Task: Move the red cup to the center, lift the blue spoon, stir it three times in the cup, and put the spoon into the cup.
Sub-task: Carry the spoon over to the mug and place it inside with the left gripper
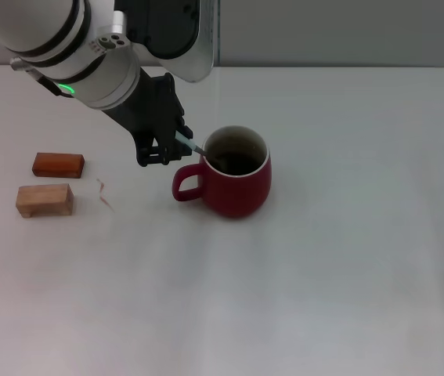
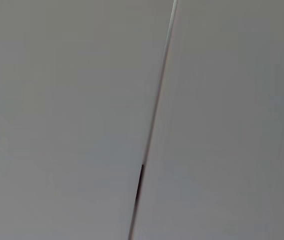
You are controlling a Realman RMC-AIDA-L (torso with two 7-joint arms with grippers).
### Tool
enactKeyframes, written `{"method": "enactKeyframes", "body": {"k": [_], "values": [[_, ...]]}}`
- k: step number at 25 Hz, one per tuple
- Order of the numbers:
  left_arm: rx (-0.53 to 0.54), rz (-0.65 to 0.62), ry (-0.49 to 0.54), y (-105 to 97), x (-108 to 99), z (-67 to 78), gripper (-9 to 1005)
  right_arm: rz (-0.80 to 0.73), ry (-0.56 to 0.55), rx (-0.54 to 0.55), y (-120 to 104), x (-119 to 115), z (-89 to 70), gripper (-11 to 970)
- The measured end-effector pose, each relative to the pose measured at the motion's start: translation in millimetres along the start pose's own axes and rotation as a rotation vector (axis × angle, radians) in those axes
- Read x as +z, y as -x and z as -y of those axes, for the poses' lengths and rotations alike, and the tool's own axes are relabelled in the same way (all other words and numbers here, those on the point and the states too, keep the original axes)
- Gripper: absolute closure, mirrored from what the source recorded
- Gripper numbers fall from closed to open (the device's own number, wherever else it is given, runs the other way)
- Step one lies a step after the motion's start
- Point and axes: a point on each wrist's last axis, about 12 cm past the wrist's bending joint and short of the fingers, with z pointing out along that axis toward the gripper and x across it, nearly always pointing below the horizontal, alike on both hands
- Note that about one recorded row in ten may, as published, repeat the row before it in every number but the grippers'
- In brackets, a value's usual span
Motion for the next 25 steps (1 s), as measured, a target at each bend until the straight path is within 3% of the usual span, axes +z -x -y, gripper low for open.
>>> {"method": "enactKeyframes", "body": {"k": [12, 25], "values": [[0.013, 0.089, -0.040, 13, 2, 4.3, 825, -0.003, 0.004, -0.003, -1, -1, 0.3, 229], [0.023, 0.145, -0.008, 24, 22, 1.4, 824, -0.009, 0.003, -0.009, -2, -3, 2.2, 229]]}}
